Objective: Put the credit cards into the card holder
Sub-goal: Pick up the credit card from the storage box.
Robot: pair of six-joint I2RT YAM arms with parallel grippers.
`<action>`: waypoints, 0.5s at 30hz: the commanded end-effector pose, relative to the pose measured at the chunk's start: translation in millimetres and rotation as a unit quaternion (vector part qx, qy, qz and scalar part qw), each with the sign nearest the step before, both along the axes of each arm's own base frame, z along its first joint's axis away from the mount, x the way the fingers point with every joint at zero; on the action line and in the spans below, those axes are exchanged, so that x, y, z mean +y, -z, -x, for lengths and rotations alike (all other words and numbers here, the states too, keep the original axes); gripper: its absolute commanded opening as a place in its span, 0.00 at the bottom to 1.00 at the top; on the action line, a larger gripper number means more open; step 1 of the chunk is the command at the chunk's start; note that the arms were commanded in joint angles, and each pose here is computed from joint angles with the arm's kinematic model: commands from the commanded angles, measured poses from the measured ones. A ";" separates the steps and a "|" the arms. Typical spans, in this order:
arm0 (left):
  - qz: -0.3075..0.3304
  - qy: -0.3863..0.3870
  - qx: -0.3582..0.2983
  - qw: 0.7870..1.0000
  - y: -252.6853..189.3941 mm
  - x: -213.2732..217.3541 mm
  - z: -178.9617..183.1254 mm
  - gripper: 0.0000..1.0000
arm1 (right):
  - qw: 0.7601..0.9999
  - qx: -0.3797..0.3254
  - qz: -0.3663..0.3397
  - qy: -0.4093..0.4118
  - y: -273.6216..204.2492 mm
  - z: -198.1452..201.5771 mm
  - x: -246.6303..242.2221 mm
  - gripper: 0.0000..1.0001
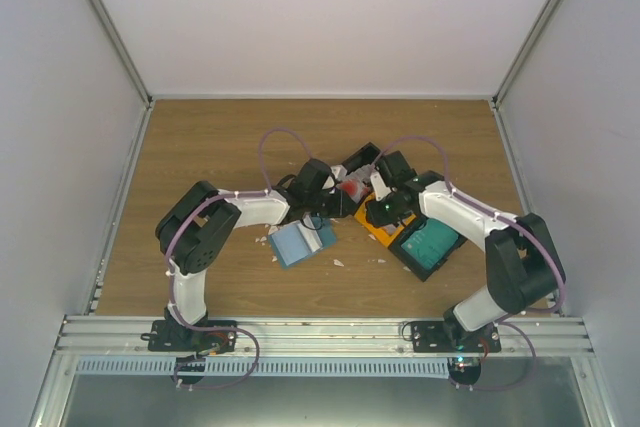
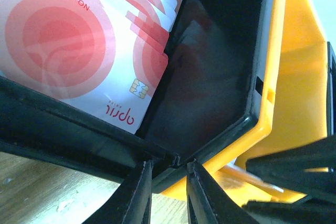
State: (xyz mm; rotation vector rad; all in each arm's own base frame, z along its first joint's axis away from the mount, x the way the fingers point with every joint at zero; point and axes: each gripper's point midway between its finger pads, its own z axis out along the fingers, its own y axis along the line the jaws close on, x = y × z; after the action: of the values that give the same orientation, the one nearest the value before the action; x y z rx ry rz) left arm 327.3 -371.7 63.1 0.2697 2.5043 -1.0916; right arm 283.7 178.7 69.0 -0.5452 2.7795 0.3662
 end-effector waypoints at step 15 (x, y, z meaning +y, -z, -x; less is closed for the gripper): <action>0.011 0.001 -0.018 1.000 -10.0 -9.5 -4.7 0.22 | 0.999 0.025 0.021 0.034 11.7 5.2 -4.9 0.36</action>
State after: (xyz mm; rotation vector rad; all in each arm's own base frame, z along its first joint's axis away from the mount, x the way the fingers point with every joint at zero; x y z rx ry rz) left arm 328.0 -372.5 63.3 0.2650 2.5047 -1.0935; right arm 275.2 174.9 62.6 -0.4730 2.8375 0.3475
